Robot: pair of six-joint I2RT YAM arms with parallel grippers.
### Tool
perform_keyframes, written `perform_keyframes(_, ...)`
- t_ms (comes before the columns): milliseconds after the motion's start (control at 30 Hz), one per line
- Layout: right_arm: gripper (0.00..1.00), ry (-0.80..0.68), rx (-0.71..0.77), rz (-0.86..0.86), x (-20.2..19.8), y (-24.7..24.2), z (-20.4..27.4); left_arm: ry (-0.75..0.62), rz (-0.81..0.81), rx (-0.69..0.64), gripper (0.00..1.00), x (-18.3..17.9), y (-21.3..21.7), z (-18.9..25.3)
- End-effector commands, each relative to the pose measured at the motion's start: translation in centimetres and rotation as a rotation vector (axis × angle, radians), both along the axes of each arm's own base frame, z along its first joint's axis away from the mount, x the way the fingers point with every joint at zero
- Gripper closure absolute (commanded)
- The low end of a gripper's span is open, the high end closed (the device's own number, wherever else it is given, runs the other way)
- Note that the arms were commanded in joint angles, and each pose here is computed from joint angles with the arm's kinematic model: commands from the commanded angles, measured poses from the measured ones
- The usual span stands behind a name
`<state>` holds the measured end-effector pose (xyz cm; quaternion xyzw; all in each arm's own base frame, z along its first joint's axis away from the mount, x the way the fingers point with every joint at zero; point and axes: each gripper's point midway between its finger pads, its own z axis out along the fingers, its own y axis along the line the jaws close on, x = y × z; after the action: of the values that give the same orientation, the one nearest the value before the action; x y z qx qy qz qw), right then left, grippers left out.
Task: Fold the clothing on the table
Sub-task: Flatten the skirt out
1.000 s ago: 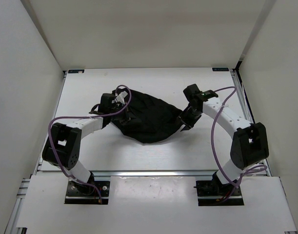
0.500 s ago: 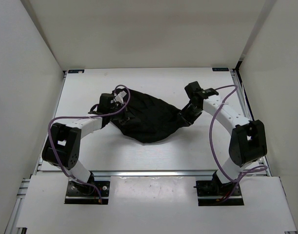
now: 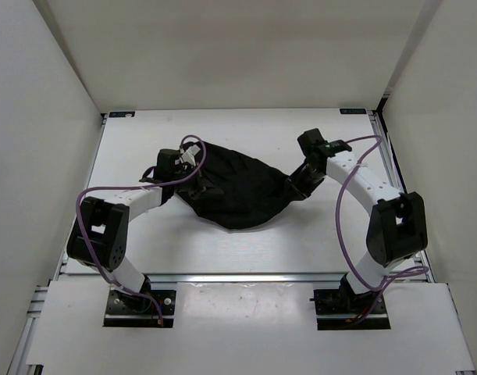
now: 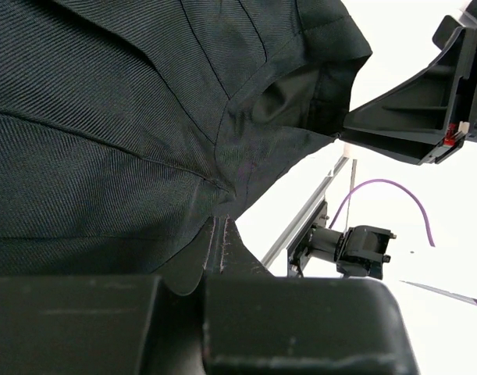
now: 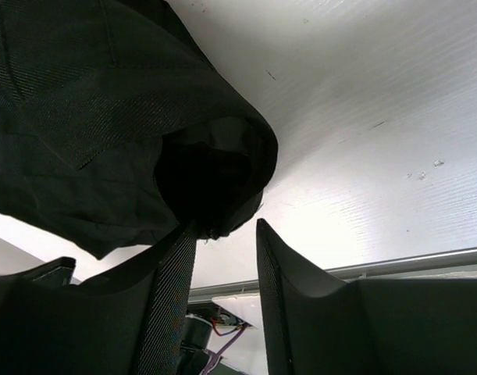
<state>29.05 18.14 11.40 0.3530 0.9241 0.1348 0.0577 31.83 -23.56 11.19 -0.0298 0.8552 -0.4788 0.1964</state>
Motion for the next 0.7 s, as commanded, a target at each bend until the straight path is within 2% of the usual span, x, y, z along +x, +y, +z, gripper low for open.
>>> perform_keyframes(0,0.58,0.012,0.0,0.003,-0.1,0.3,-0.1,-0.045,-0.01,-0.031,1.0,0.0,0.1,1.5)
perform_keyframes(267,0.6,0.042,-0.031,0.049,-0.8,0.4,-2.2,-0.051,-0.014,-0.045,1.0,-0.2,0.1,1.7)
perform_keyframes(367,0.73,0.042,-0.036,0.072,-0.5,0.7,-2.4,-0.048,-0.005,-0.042,1.0,-0.1,0.2,1.4)
perform_keyframes(400,0.85,0.048,-0.033,0.078,-0.7,0.7,-2.4,-0.049,0.0,-0.044,1.0,-0.1,0.4,1.5)
perform_keyframes(433,0.89,0.05,-0.032,0.089,-1.0,1.0,-2.4,-0.04,0.006,-0.048,1.0,-0.1,0.5,1.5)
perform_keyframes(467,0.97,0.047,-0.029,0.095,-1.2,1.0,-2.2,-0.042,0.001,-0.048,1.0,-0.1,0.4,1.5)
perform_keyframes(500,1.0,0.036,-0.027,0.109,-1.4,1.3,-1.8,-0.042,-0.006,-0.056,1.0,-0.3,0.3,1.7)
perform_keyframes(600,1.0,0.033,-0.044,0.149,-2.9,1.2,-1.1,-0.049,-0.021,-0.089,1.0,-0.2,-0.4,2.8)
perform_keyframes(667,1.0,0.043,-0.076,0.154,-4.4,0.0,-1.0,-0.071,-0.042,-0.144,1.0,0.4,-1.7,5.1)
